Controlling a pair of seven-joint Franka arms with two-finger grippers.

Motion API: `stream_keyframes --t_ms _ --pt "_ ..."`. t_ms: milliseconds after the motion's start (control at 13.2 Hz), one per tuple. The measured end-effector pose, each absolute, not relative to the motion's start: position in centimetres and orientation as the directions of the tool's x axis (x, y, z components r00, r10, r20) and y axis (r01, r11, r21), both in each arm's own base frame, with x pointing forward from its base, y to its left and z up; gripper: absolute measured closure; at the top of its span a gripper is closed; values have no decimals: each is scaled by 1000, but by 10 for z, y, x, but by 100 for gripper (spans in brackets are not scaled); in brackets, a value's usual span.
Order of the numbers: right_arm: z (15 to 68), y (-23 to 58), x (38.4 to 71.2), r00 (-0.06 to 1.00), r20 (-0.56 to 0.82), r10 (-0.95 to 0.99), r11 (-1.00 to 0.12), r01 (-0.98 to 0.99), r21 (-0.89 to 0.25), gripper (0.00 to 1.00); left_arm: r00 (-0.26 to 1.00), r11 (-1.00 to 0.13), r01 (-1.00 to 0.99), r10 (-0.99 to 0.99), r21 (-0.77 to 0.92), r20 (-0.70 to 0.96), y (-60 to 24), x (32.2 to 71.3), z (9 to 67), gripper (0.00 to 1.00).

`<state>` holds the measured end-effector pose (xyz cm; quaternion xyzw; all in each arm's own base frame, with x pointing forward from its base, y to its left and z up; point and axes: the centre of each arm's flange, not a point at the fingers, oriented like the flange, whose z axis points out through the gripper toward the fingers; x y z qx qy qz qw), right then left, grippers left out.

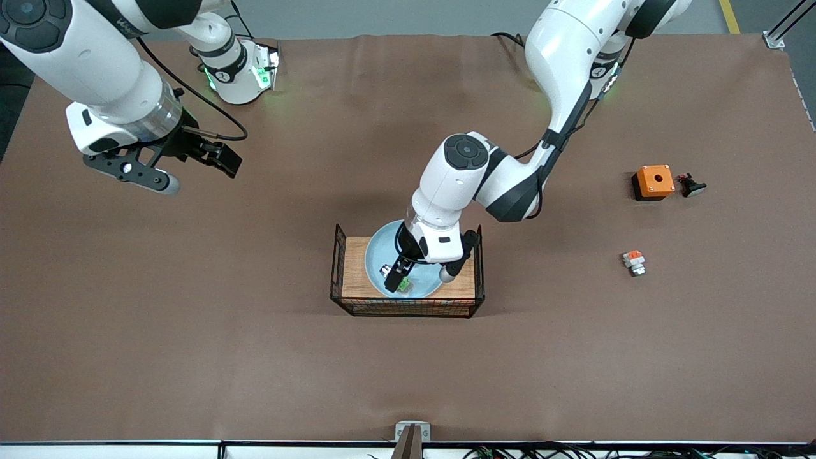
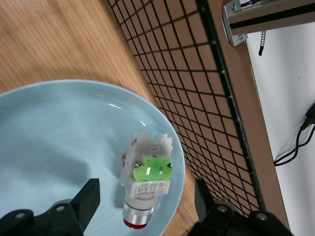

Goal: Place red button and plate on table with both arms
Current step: 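Close the left gripper on the green switch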

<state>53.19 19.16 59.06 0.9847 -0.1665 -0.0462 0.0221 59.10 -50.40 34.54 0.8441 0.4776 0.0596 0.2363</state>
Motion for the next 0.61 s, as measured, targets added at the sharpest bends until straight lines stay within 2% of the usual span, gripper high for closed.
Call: stream_keyframes --t_ms 608 --pt "589 192 533 940 -83 -330 -944 -326 59 0 576 -471 746 811 471 -101 -505 592 350 19"
